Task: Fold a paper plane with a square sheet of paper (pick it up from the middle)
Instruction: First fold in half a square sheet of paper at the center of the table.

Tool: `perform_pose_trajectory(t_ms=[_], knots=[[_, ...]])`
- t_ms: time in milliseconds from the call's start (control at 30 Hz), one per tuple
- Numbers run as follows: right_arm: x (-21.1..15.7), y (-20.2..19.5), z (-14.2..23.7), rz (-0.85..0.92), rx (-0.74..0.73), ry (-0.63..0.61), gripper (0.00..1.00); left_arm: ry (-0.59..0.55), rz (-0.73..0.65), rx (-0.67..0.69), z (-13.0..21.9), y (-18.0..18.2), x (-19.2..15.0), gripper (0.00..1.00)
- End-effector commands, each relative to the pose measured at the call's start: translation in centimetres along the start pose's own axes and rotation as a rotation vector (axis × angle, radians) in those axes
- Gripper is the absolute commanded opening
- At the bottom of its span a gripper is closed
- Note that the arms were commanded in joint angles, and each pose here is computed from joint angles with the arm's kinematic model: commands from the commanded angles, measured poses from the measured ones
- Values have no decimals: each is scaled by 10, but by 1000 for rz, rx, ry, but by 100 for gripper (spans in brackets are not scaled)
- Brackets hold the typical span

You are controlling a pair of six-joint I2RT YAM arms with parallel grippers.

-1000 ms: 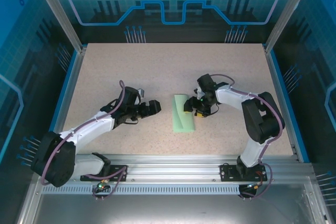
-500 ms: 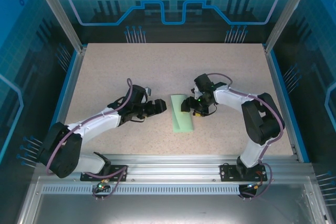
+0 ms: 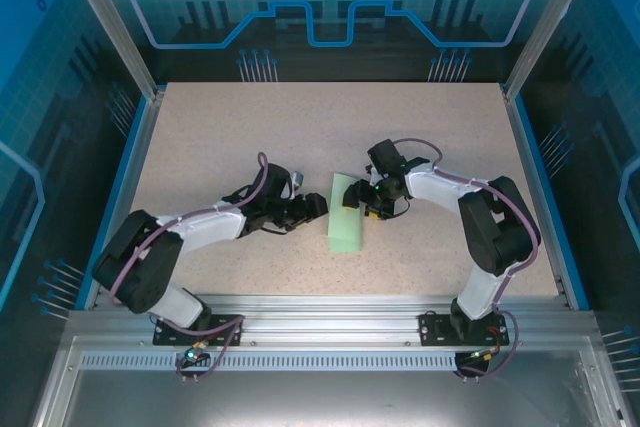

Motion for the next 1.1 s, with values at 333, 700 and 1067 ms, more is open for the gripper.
perform_pose_trajectory(t_ms=[333, 700, 1067], knots=[[-6, 0, 9, -9, 62, 11, 66, 116, -8, -165, -32, -35, -5, 37], [-7, -2, 15, -11, 147, 32, 67, 126, 2, -180, -40, -33, -7, 9], [5, -10, 43, -56, 254, -27, 73, 95, 31, -296, -29, -56, -1, 9]])
Point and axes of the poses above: each hand's point on the last joint's axis, 136 mm out from that joint toward the fingers, its own z axis back along the fingers, its own y axis along the line the jaws close on, x = y × z, the point moved 2 cm from there along z, back along the fingers, and after that the axes turned 1 degree about -z, right-handed, at the moved point
